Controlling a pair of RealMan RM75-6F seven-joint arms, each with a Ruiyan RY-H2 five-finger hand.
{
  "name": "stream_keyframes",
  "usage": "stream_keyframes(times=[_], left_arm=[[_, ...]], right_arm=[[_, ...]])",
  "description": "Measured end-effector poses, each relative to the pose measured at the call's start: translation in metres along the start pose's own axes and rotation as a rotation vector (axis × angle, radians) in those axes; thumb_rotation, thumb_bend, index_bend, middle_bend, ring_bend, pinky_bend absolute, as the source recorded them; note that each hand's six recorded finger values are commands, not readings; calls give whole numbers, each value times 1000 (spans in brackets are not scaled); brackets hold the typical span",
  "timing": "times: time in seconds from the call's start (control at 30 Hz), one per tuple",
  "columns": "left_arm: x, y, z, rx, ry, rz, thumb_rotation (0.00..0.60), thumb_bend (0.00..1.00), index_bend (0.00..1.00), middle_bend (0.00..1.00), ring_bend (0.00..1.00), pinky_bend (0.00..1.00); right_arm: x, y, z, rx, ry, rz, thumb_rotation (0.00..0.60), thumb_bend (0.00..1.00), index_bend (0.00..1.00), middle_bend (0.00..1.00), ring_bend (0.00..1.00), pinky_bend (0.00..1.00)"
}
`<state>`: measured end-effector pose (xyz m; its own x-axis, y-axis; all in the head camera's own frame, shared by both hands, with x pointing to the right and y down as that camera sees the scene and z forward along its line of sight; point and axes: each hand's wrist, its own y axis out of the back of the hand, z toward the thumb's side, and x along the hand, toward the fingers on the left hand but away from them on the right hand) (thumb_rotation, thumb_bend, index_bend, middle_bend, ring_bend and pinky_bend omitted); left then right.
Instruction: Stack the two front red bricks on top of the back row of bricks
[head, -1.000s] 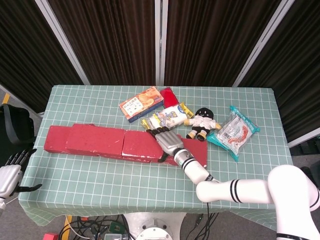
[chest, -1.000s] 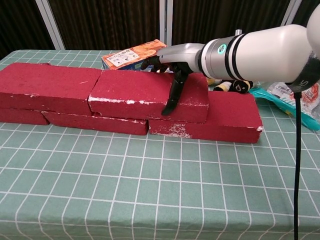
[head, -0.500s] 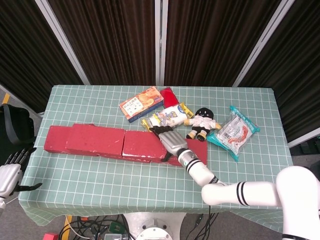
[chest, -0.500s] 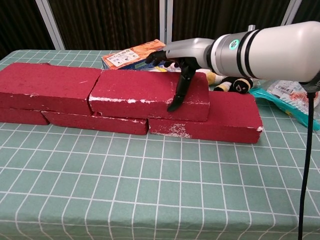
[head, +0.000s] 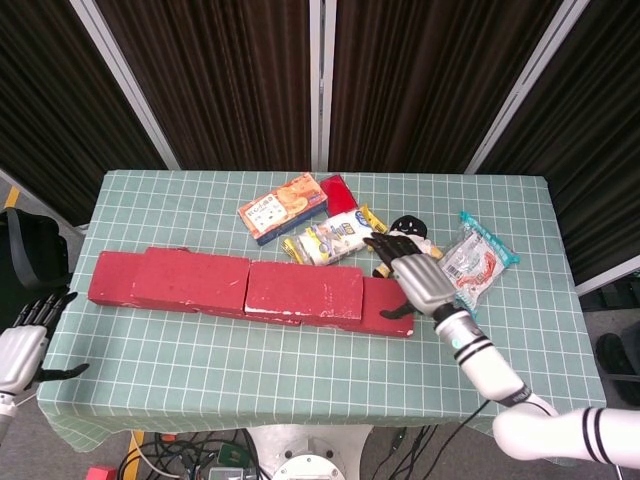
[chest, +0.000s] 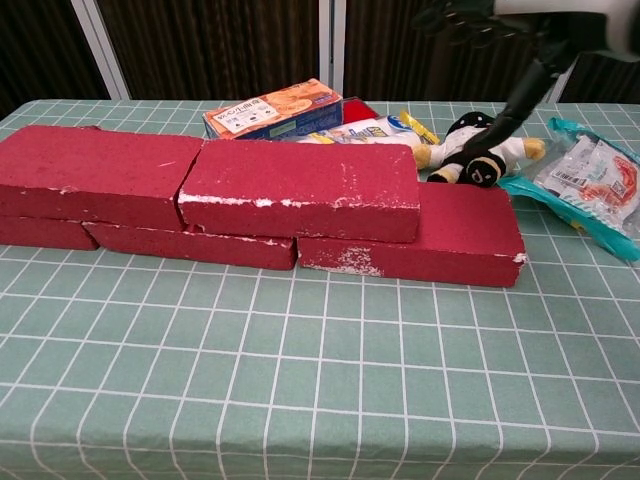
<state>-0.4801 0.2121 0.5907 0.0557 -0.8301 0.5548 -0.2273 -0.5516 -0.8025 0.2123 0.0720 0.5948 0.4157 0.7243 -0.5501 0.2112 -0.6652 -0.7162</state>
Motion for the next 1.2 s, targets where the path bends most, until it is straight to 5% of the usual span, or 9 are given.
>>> stream_keyframes(times=[0.17,0.33,0.73,1.2], left_arm=[[1,-4,5,6,2,-11,600,30,24,0,0,0],[3,-8,6,8,8,-21,600,30,24,0,0,0],[3,-9,-1,1,21,-27,600,29,24,0,0,0],[5,-10,-3,2,15,-37,600,30,24,0,0,0]], right_arm=[[28,5,-40,-33,-36,-80,600,0,0,0,0,0],[18,-9,-61,-23,-64,-60,600,0,0,0,0,0],[-43,-57,-23,15,-7,32,600,0,0,0,0,0],[-59,-75,-5,29,-6,65,600,0,0,0,0,0]])
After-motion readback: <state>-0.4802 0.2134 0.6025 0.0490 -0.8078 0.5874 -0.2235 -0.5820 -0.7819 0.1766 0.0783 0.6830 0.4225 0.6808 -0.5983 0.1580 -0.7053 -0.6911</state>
